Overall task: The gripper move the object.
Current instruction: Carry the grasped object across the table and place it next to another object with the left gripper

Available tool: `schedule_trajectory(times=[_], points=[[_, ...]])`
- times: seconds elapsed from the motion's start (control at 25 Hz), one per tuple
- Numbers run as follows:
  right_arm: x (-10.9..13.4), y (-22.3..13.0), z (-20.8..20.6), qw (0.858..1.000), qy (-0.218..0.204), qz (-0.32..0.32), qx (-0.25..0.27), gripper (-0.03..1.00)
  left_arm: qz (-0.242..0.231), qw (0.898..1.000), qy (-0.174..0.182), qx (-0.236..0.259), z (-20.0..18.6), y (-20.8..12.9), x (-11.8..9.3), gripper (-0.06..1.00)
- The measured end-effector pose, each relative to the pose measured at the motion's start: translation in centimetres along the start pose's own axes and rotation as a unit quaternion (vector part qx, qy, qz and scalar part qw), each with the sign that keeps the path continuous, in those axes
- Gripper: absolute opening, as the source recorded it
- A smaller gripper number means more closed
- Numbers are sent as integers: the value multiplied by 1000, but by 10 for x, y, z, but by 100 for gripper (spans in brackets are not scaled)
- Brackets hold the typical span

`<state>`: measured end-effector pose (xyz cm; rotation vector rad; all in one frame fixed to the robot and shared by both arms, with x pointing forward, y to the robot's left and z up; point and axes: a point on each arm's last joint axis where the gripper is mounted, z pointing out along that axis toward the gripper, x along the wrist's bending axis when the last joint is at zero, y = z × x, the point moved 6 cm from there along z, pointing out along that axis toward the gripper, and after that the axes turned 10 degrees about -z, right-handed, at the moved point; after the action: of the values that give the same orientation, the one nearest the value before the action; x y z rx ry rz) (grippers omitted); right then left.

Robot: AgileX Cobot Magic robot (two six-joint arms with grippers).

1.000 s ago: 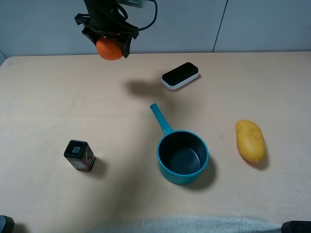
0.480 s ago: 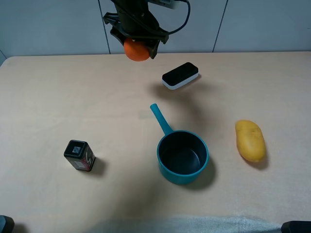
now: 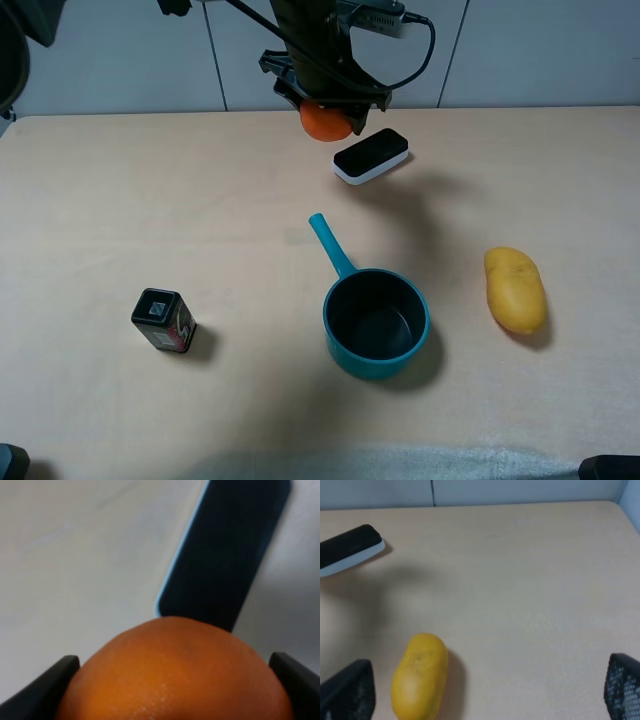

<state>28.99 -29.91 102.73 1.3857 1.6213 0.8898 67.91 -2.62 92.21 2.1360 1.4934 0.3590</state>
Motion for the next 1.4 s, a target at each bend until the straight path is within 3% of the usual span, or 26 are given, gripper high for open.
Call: schedule_trajectory(times=[0.72,1.0,1.4], points=[[0,0,0,1000,0,0,-1,69,40,994,-67,-74,51,2,-77,74],[0,0,0,1000,0,0,-1,69,53,993,-80,-75,67,-12,-95,74],[0,0,0,1000,0,0,0,69,62,990,-93,-90,87,-22,-105,74]])
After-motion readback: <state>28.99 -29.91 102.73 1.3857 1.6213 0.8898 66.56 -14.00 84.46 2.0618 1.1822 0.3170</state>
